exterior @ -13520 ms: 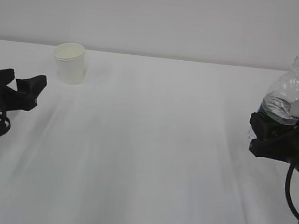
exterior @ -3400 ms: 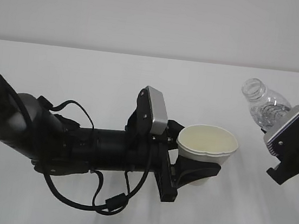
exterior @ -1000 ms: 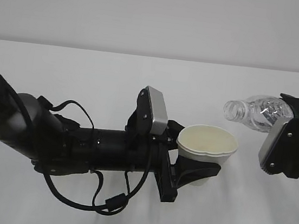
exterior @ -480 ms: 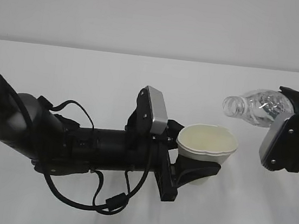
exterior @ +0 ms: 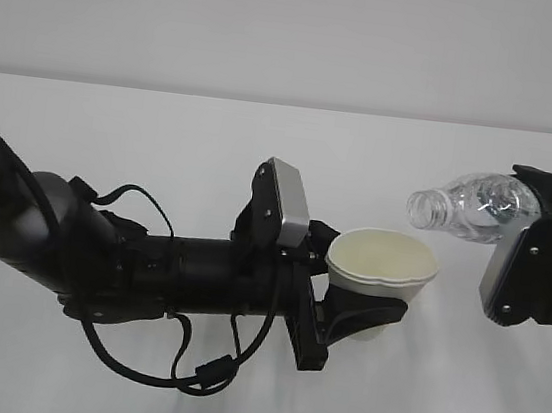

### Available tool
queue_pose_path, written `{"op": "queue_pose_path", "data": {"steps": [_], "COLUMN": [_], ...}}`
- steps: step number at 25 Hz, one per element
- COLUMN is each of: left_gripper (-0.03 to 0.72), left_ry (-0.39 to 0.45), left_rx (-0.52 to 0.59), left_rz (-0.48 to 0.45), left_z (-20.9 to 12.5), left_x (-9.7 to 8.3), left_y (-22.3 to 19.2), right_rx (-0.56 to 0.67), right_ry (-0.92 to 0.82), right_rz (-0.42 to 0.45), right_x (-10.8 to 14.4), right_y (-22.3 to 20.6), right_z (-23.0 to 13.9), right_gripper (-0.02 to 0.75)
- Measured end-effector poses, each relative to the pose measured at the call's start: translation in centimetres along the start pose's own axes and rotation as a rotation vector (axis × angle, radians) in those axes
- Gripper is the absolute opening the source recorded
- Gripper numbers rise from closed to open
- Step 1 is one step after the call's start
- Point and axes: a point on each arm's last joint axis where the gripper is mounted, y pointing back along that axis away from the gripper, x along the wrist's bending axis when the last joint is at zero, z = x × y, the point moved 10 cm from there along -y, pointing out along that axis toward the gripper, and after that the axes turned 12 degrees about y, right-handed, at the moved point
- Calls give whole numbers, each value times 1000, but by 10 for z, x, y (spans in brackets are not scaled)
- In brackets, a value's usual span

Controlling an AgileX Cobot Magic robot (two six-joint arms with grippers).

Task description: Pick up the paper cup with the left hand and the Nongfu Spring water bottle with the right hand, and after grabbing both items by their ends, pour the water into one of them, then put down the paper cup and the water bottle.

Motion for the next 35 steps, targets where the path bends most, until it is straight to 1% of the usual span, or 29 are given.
{"op": "queue_pose_path", "data": {"steps": [35], "left_gripper": [428], "left_ry": [7], "left_rx": [10], "left_rz": [-16], "left_z": [-2], "left_x": [-3], "left_y": [0], "right_rx": [-7], "right_ry": [113], "right_rz": [0], "right_x": [-1], "right_y": [-1], "right_z": [1], "right_gripper": [402]}}
